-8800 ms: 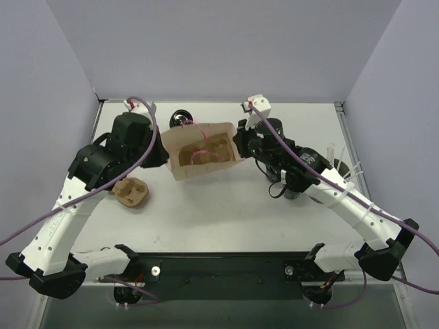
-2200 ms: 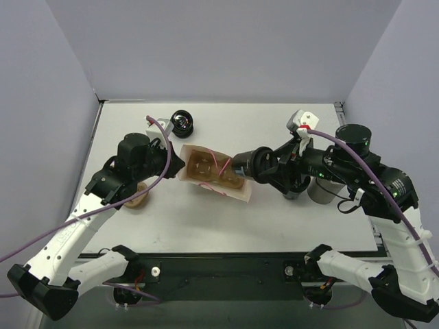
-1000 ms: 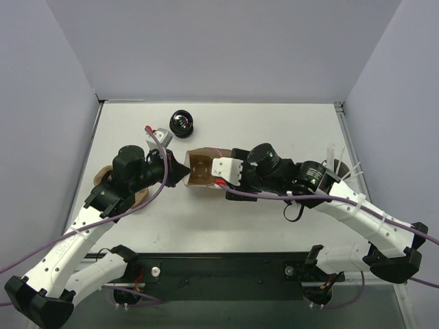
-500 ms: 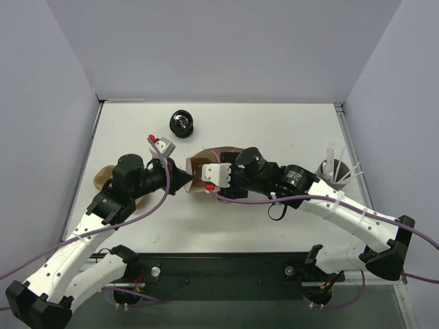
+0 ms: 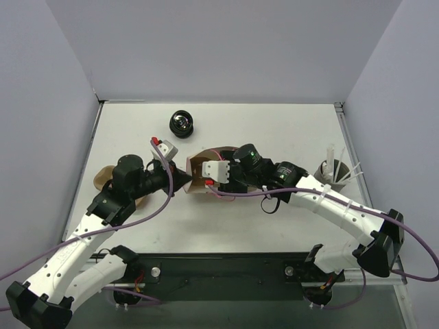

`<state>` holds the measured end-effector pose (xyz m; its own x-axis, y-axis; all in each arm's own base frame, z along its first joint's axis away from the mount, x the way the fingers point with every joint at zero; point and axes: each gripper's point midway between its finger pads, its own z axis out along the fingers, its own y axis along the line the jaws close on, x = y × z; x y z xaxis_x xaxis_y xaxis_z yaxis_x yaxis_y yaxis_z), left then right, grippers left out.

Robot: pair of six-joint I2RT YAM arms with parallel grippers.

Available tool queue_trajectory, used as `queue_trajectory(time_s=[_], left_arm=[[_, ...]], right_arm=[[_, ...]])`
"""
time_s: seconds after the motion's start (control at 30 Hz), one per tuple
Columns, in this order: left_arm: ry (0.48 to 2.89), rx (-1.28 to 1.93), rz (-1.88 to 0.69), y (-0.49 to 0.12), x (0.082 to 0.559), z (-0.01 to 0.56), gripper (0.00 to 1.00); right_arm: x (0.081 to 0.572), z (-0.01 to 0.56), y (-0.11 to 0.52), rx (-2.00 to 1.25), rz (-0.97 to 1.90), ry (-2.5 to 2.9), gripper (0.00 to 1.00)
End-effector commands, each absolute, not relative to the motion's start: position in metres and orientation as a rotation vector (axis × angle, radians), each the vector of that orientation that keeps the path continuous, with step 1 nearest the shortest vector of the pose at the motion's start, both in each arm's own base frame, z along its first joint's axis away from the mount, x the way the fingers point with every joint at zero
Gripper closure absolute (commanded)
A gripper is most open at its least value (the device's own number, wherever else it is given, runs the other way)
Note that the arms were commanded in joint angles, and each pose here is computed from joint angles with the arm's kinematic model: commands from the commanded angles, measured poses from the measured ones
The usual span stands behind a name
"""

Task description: Pack the takeout coffee

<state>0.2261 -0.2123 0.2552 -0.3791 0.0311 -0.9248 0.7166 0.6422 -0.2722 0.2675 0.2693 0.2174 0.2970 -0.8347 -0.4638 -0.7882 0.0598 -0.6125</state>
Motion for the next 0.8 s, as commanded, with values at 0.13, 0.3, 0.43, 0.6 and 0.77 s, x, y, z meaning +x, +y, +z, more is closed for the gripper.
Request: queue_trajectory(time_s=[0.13,0.3,0.43,0.6,0.77], left_arm=[[1.711,0.702,-0.795,-0.214,0.228,0.265,1.00],[1.689,0.626,-0.786,-0.211,0.233,0.264,1.00],[1.689,0.571,-0.769,-0.207,0.239,0.267,1.00],[1.713,0.532,-0.771,-0.202,0.235,0.257,1.00],[1.728,0.523,-0.813,-0.202,0.225,0.243,1.00]], right_arm=[[0.286,0.208,0.274,-1.704,-0.090,1.441,0.73],[0.295,0.208,0.281,-1.708,-0.108,1.415,0.73],[0.295,0.197,0.279,-1.757,-0.130,1.402,0.74],[0.284,0.180,0.281,-1.816,-0.173,1.353,0.75],[0.288,0.174,0.280,-1.801,-0.273,1.315,0.75]])
